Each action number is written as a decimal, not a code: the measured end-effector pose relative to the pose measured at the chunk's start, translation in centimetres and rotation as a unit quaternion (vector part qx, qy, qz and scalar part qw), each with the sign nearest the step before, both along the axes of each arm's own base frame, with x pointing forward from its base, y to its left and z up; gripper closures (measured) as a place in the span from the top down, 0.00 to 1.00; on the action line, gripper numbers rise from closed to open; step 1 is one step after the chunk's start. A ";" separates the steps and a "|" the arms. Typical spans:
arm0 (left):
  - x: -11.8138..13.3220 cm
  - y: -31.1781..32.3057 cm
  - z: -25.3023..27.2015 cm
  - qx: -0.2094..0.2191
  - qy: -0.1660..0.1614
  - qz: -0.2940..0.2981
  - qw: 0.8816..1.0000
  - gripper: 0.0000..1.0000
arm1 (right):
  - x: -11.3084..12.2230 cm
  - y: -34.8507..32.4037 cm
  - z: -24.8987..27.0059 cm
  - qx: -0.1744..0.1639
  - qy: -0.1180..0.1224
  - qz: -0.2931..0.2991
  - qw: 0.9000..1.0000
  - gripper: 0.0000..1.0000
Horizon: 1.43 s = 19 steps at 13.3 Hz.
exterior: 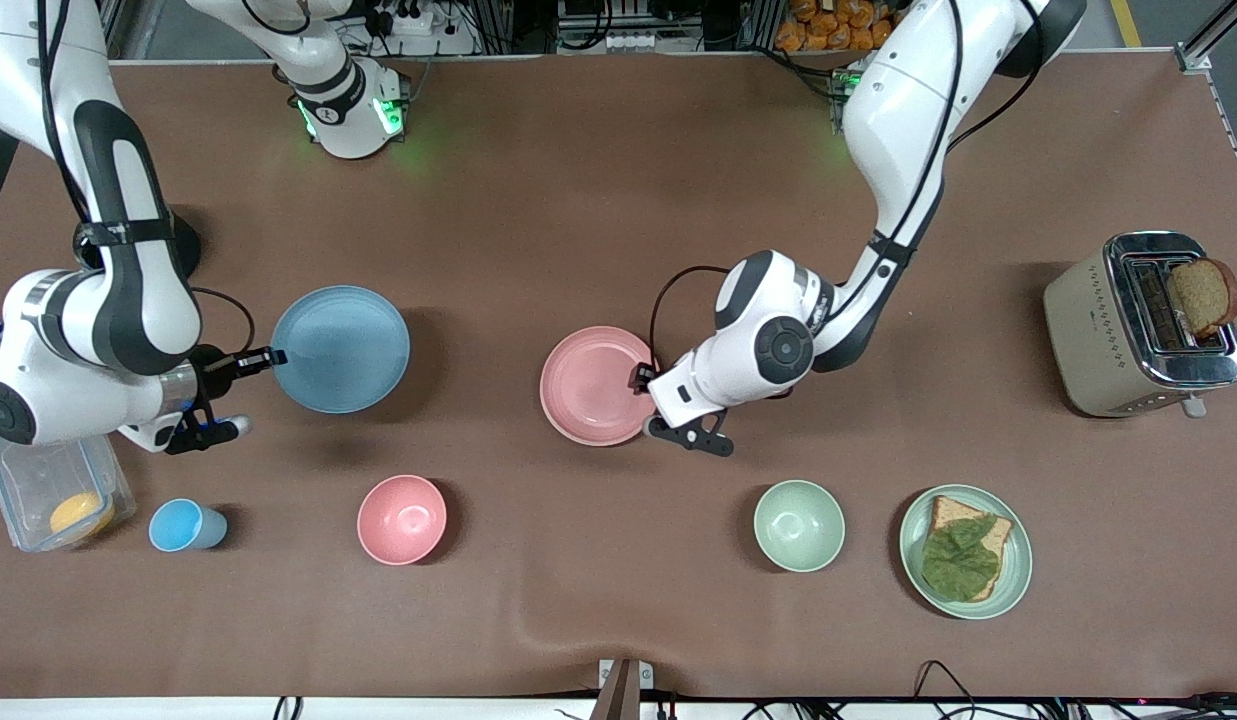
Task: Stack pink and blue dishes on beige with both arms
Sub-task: 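Release the pink plate while the right gripper lifts the blue plate, then lower the blue plate onto the pink plate with the right gripper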
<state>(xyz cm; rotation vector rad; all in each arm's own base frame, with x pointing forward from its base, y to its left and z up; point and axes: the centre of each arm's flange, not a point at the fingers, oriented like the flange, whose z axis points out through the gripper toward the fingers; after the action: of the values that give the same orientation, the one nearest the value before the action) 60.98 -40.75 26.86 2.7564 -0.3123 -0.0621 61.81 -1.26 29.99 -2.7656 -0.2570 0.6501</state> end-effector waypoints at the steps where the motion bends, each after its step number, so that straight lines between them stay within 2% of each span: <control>1: 1.1 1.5 2.0 0.011 -0.017 0.001 1.000 0.91 | 0.1 1.4 0.2 -0.003 0.002 -0.006 1.000 0.05; 2: 2.0 3.5 4.3 0.035 -0.030 -0.007 0.999 0.99 | 0.2 3.4 0.3 -0.008 0.005 -0.013 1.000 0.05; 5: 3.5 10.5 11.4 0.105 -0.039 -0.010 0.994 1.00 | -0.1 10.6 -0.1 -0.002 0.026 -0.044 0.999 0.05; 8: 4.2 18.5 17.8 0.128 -0.029 0.030 0.991 1.00 | -0.3 17.0 -2.6 0.019 0.042 -0.060 0.997 0.05; 11: 2.8 24.6 24.1 0.160 -0.023 0.053 0.985 1.00 | -0.4 23.1 -6.4 0.037 0.043 -0.079 0.995 0.05; 15: 0.1 30.8 31.5 0.167 -0.032 0.101 0.980 1.00 | -1.5 30.3 -9.1 0.054 0.029 -0.103 0.993 0.05; 17: -0.6 32.8 33.2 0.167 -0.037 0.118 0.978 1.00 | -2.1 32.0 -9.1 0.056 0.026 -0.104 0.993 0.05; 19: -0.4 34.9 32.9 0.164 -0.029 0.136 0.977 1.00 | -2.1 32.5 -9.4 0.061 0.023 -0.110 0.992 0.05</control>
<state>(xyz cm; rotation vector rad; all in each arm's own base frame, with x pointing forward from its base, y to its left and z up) 60.54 -5.82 59.77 3.1054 0.0726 0.0434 59.72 31.23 20.58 -2.6081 0.0188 0.6175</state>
